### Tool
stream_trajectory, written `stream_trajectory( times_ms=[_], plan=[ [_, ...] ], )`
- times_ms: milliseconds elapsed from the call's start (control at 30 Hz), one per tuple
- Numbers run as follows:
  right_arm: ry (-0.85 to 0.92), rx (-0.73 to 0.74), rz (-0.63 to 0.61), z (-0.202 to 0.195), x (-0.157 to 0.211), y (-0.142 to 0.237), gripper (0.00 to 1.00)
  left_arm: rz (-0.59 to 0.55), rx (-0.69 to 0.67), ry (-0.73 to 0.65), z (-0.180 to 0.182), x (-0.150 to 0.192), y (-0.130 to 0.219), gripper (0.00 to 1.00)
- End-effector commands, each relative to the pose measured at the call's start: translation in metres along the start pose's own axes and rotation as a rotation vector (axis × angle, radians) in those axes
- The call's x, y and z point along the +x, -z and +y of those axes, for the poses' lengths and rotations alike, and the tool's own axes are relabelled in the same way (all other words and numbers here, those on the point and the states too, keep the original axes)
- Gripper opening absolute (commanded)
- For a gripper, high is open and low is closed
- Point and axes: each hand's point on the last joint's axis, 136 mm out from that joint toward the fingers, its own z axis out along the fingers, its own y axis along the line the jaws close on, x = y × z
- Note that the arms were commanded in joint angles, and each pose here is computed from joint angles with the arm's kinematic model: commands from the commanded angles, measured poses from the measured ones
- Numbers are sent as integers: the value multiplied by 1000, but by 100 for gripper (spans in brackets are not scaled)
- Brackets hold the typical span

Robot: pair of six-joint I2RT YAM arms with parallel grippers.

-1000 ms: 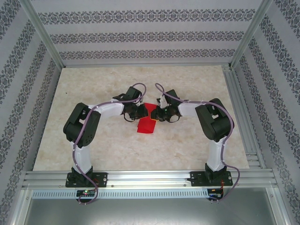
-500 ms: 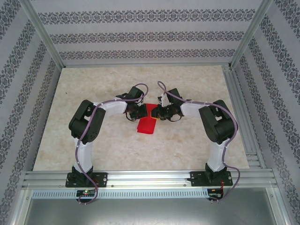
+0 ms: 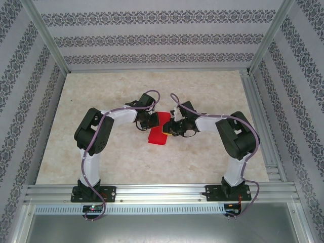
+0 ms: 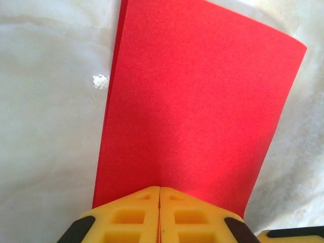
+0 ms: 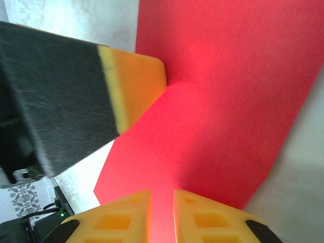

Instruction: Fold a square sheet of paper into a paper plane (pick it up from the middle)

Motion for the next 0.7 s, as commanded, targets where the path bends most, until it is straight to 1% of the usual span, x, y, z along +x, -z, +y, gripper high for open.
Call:
stream_trajectory(
  times_ms=[0, 300, 500, 667],
  plan=[
    [-16, 7, 9, -6, -1, -10, 19, 28, -63, 5, 17, 13, -9, 9],
    [-28, 73, 6, -20, -1, -13, 18, 19, -68, 5, 17, 12, -7, 9],
    [23, 12, -5, 8, 6, 1, 18, 21, -74, 7, 19, 13, -8, 9],
    [21, 21, 25, 10, 23, -1, 18, 19, -78, 12, 20, 13, -8, 9]
  ],
)
